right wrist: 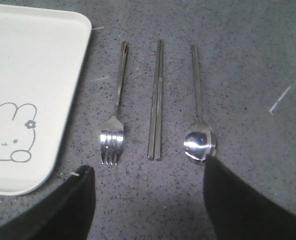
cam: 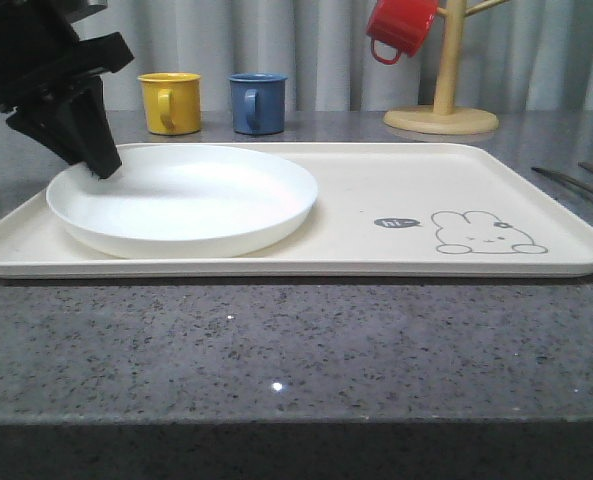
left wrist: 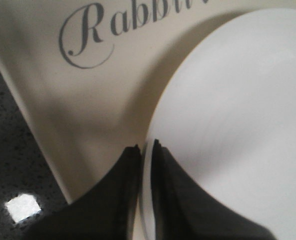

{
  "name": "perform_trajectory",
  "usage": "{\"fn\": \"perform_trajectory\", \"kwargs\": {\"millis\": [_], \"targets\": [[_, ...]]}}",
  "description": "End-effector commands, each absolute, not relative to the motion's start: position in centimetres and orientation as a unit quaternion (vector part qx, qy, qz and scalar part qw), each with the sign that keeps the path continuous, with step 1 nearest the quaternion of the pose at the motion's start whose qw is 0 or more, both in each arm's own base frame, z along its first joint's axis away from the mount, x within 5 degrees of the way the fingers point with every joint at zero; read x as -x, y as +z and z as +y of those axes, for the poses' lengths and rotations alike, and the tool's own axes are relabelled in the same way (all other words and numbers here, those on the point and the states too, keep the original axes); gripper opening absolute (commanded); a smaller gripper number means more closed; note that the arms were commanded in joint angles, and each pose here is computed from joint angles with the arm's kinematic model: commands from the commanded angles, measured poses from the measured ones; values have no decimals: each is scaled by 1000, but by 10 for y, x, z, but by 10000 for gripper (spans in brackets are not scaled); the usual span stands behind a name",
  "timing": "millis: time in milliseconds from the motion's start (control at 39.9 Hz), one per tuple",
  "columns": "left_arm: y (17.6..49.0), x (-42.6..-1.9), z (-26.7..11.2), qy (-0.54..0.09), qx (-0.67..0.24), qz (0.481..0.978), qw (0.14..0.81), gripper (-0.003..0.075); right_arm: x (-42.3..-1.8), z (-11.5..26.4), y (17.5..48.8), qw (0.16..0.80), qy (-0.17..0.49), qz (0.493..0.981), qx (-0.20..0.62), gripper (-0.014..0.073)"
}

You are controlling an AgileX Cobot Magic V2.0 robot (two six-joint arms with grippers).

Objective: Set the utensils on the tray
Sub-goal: 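Grasp the white plate rim with the left gripper and set it on the tray, then release the plate and raise the left gripper away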

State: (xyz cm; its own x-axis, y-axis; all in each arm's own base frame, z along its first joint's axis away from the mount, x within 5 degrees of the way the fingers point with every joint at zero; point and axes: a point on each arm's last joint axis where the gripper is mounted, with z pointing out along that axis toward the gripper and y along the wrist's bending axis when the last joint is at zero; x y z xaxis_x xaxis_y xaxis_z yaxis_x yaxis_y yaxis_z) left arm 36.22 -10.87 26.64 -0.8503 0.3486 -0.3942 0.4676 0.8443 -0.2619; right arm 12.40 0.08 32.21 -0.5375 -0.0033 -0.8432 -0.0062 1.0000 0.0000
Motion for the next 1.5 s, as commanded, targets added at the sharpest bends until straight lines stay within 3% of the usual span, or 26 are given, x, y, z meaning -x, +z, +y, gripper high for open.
{"fn": "perform_trajectory", "kwargs": {"millis": [0,75,225,401,576,701,826,1027,1177,1477], "targets": [[292,-358,-112,-190,-215,936,206,274,-129,0,334,517,0,856,0,496],[298,-357,-112,-186,-222,934,207,395,-129,0,334,517,0,856,0,496],[350,-325,-122,-168,-268,909,273,389,-129,0,334,517,0,856,0,496],[393,-242,-148,-66,-327,882,334,389,-130,0,337,530,0,848,0,496],[388,-169,-132,-99,-332,861,372,389,-131,0,336,526,5,851,-3,496],[371,-141,-109,-103,-330,857,382,389,-144,6,339,474,18,880,17,479],[364,-132,-100,-96,-331,852,393,389,-179,16,342,378,26,924,44,431],[365,-133,-101,-100,-330,847,404,388,-249,22,333,259,23,964,46,432],[366,-133,-101,-100,-329,847,405,388,-292,25,320,226,22,973,45,432],[366,-133,-101,-101,-329,847,405,388,-331,28,298,187,20,981,46,432]]}}
